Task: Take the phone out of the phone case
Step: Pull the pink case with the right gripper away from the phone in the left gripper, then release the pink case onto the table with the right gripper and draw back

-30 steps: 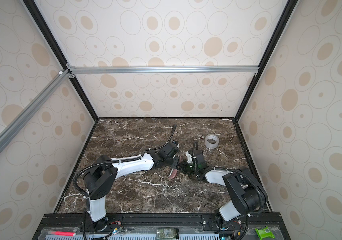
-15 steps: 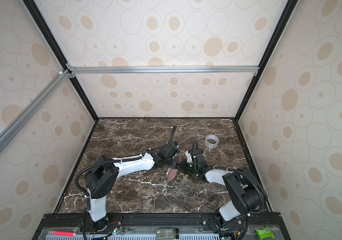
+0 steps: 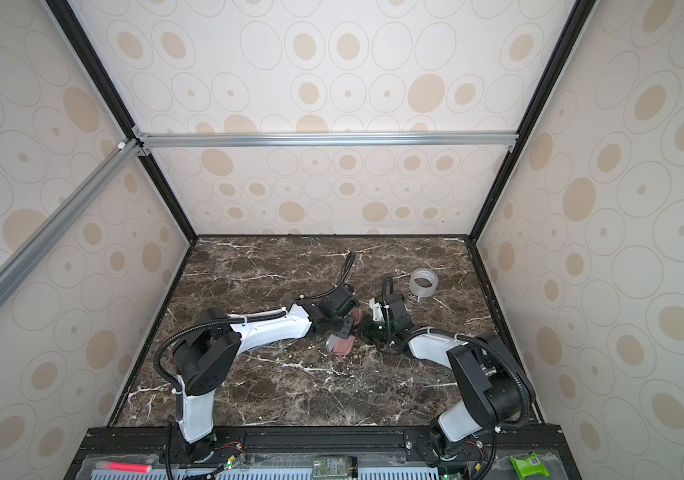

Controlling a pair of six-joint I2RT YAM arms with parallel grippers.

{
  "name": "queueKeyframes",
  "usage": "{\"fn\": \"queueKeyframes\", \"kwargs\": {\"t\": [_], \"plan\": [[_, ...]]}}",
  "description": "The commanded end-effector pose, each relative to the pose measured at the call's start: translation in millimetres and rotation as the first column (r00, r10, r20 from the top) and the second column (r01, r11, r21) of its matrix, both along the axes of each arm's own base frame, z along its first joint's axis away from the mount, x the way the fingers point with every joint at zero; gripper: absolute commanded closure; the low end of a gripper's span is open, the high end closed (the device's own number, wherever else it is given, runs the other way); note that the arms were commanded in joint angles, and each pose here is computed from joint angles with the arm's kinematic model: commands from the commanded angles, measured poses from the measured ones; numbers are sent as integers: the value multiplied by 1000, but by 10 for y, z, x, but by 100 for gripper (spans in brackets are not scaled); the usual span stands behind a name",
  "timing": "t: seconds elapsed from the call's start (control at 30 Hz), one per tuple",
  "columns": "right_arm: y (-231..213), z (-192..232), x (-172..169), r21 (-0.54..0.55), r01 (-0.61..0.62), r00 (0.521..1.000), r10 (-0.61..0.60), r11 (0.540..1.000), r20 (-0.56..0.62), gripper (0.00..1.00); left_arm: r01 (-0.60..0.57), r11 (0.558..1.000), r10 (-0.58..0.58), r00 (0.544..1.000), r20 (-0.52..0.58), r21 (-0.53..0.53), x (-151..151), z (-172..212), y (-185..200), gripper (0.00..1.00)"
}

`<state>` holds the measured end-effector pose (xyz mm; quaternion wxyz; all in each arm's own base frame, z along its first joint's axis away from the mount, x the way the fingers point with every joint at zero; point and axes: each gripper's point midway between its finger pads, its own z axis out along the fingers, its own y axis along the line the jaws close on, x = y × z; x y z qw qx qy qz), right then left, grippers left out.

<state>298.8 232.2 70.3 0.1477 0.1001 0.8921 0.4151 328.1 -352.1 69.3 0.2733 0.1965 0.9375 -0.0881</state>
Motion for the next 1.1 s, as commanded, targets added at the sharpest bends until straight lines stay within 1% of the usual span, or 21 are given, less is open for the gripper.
{"fn": "queueKeyframes", "kwargs": {"t": [0.0, 0.1, 0.17, 0.23, 0.37, 0.43, 0.57, 0.63, 0.67, 0.77, 0.87, 0.97, 1.07], "plan": [[12, 28, 4, -25, -73, 996, 72, 997, -45, 100, -9, 998, 14, 996, 87, -61, 116, 577, -10, 100], [-82, 6, -24, -78, -115, 990, 108, 990, -88, 100, -27, 997, 36, 991, 126, -69, 166, 785, 95, 100], [-167, 17, -44, -114, -129, 988, 118, 985, -99, 100, -44, 998, 50, 988, 149, -42, 211, 846, 212, 100], [-251, 26, -72, -142, -152, 983, 135, 978, -122, 100, -69, 997, 71, 984, 164, -17, 244, 872, 327, 100], [-398, 11, -87, -203, -207, 971, 175, 957, -164, 100, -94, 995, 99, 982, 161, -40, 293, 866, 451, 100], [-485, -15, -57, -256, -224, 966, 181, 940, -183, 100, -98, 994, 103, 982, 160, -38, 314, 852, 481, 100], [-549, -32, 100, -286, -244, 961, 192, 926, -197, 100, -79, 996, 83, 980, 182, -31, 334, 852, 479, 100], [-535, -50, 190, -297, -252, 959, 198, 921, -203, 100, -87, 996, 91, 977, 195, -27, 352, 855, 512, 100], [-608, -64, 289, -292, -231, 963, 175, 928, -205, 99, -92, 995, 95, 975, 200, -25, 356, 850, 532, 100], [-608, -77, 490, -260, -220, 965, 170, 940, -200, 98, -107, 994, 109, 975, 196, -20, 382, 810, 595, 100], [-597, -100, 685, -216, -206, 966, 163, 954, -201, 99, -93, 995, 97, 978, 183, -34, 393, 794, 586, 100], [-508, -96, 833, -152, -207, 964, 175, 966, -201, 99, -106, 994, 111, 976, 189, -36, 398, 811, 611, 100], [-410, -141, 976, -103, -209, 961, 185, 972, -205, 98, -149, 988, 152, 968, 202, -32, 409, 814, 686, 100]]}}
